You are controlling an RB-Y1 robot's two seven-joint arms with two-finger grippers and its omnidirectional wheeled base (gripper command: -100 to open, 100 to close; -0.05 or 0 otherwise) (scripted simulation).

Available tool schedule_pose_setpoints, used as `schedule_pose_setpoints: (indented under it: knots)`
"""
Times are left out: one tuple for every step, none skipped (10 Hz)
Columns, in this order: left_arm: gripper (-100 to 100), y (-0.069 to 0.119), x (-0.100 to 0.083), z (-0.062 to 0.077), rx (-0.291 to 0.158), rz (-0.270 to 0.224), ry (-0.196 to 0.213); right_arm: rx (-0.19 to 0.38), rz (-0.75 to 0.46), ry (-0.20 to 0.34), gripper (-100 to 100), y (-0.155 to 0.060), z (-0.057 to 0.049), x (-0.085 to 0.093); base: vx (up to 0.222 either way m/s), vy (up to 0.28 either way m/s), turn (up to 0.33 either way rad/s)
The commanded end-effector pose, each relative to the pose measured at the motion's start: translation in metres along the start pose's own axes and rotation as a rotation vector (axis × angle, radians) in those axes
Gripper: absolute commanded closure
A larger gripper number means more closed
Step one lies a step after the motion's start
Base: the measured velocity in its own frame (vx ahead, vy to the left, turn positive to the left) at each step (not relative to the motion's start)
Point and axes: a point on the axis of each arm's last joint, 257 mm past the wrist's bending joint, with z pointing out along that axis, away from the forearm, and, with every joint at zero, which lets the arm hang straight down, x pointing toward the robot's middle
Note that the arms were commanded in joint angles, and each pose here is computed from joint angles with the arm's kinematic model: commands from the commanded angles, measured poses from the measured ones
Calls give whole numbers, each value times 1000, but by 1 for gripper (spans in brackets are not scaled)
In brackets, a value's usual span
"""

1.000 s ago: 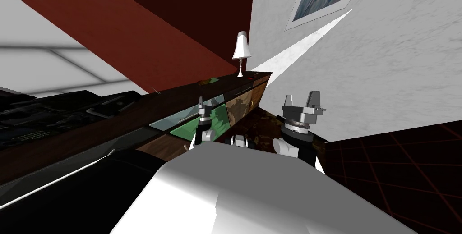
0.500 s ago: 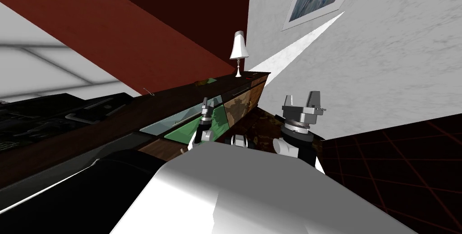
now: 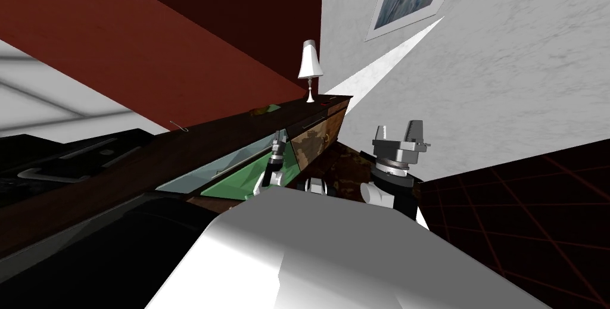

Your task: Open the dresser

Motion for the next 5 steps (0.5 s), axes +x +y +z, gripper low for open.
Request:
schedule_pose_setpoints:
  knots:
    - [-100,16,8,1,-23,-3,3,0,0,0,0,0,0,0,58,-22,-81]
    - [-100,25,13,0,-37,-1,12,0,0,0,0,0,0,0,70,-24,-95]
    - [-100,35,19,0,-53,5,25,0,0,0,0,0,0,0,82,-39,-130]
    - [-100,42,24,0,-64,8,35,0,0,0,0,0,0,0,95,-22,-117]
    - [-100,49,28,-1,-75,12,45,0,0,0,0,0,0,0,96,-11,-100]
